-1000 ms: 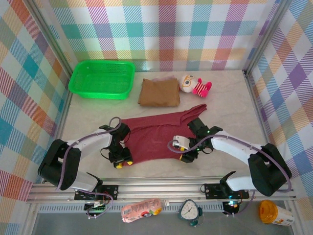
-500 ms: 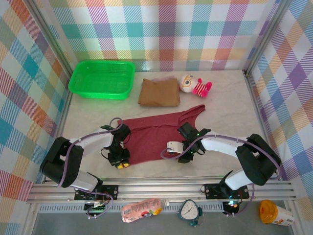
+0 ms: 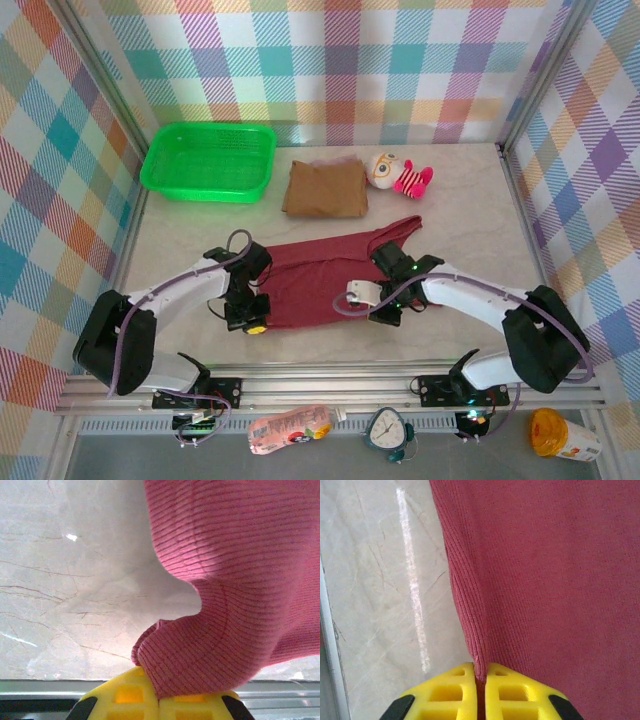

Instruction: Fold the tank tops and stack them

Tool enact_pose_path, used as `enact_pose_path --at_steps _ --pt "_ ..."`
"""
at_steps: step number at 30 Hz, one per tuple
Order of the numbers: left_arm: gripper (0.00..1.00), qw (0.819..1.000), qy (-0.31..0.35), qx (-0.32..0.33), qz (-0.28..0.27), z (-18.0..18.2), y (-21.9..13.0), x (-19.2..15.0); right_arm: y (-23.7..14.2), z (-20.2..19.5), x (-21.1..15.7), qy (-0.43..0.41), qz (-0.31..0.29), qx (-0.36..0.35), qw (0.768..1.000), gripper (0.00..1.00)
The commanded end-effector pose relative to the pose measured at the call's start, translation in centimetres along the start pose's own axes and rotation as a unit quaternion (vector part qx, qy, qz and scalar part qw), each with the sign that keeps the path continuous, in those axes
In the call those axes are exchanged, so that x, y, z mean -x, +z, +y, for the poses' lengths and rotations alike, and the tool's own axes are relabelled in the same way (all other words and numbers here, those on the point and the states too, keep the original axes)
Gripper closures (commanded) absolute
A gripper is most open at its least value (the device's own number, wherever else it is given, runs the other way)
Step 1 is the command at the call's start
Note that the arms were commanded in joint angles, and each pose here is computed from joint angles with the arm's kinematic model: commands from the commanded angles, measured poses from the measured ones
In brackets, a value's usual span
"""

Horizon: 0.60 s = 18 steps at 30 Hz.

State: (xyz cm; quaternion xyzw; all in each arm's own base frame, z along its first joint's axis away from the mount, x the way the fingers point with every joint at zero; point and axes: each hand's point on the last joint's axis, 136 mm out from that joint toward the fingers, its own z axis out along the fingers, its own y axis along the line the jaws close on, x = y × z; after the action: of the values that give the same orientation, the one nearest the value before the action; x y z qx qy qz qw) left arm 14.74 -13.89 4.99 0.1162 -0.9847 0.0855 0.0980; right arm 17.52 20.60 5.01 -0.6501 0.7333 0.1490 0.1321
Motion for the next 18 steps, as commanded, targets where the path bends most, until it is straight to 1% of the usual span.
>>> enact_pose_path --at_steps 1,4,7,11,18 --pt "0.98 1.0 -0.018 -0.013 0.01 -0.3 -1.1 -0.1 -0.9 0.2 0.7 0.019 -0.013 0.042 0.999 0.92" --pt "0.95 0.999 -0.029 -0.03 0.003 -0.7 -1.8 0.7 -1.3 -0.6 1.0 0.04 -0.018 0.063 0.997 0.92" --pt "0.94 0.999 -0.033 -0.039 -0.001 -0.9 -2.5 1.5 -1.5 -1.8 1.3 0.059 -0.028 0.068 0.996 0.92" --pt "0.92 0.999 -0.035 -0.04 0.009 -1.0 -2.5 2.0 -1.3 -2.6 1.8 0.072 -0.031 0.081 0.994 0.93" --pt "0.91 0.998 -0.041 -0.044 0.003 -1.2 -3.4 2.9 -1.1 -3.7 2.2 0.089 -0.044 0.09 0.991 0.93"
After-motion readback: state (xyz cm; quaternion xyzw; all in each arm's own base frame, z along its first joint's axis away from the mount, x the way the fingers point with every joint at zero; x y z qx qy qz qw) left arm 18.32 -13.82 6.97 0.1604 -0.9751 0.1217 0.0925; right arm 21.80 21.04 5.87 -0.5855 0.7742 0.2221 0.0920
